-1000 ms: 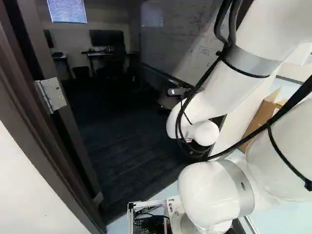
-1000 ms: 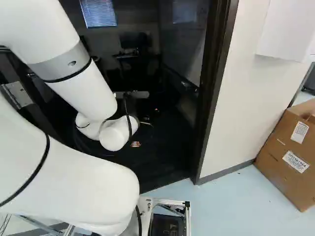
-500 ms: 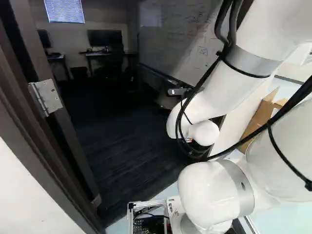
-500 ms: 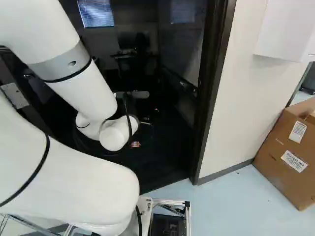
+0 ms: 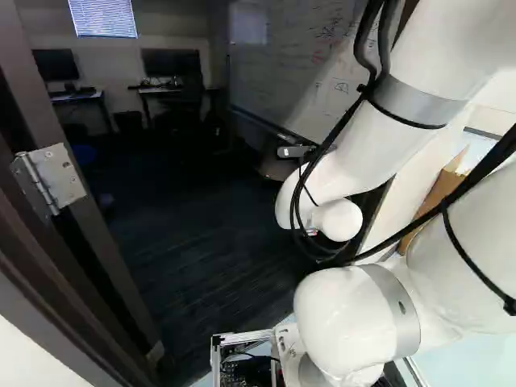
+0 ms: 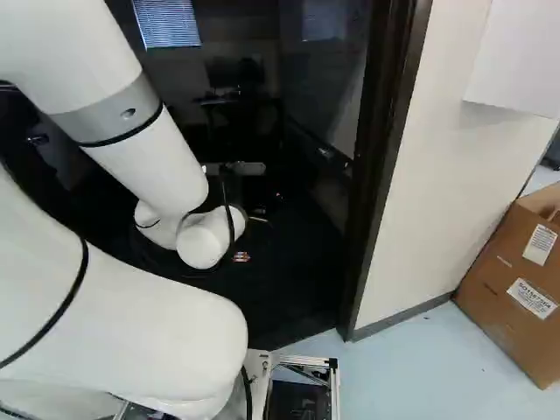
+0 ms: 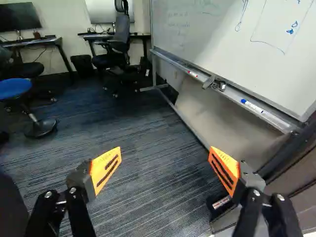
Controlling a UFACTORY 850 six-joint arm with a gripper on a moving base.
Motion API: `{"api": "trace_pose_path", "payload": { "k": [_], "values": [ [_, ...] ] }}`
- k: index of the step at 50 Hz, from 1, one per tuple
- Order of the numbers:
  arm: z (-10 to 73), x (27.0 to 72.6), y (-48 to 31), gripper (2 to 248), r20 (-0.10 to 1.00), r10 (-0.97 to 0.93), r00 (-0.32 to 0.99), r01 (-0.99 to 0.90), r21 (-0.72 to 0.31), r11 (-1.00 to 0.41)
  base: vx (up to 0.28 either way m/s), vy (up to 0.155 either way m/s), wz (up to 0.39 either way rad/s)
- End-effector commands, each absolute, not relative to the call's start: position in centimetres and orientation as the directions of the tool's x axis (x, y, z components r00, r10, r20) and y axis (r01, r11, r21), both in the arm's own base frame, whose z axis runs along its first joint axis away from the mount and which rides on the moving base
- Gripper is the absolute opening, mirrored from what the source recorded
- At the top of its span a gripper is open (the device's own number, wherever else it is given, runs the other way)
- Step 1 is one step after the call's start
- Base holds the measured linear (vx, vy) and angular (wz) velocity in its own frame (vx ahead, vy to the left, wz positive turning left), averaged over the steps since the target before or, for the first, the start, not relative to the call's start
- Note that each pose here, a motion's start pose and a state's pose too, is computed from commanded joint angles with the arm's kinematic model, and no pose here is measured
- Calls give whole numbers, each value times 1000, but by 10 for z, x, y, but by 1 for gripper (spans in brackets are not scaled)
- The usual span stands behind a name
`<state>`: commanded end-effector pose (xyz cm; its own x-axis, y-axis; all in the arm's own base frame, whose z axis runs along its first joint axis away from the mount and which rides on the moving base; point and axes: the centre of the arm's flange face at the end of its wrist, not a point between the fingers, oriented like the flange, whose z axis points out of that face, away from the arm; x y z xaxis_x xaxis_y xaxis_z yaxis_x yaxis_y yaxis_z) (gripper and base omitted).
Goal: Open the door and move inside
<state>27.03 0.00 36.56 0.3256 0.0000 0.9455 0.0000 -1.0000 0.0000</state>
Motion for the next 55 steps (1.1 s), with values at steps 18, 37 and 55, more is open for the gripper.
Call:
{"api": "trace_pose_path", "payload": {
  "k": [18, 37, 55],
  "values": [
    [366, 270, 0, 247, 946, 0, 326, 0, 0, -1000, 154, -10, -8],
    [366, 270, 0, 247, 946, 0, 326, 0, 0, -1000, 184, -6, 153],
    [366, 270, 0, 247, 946, 0, 326, 0, 0, -1000, 180, 37, 271]
  ]
}}
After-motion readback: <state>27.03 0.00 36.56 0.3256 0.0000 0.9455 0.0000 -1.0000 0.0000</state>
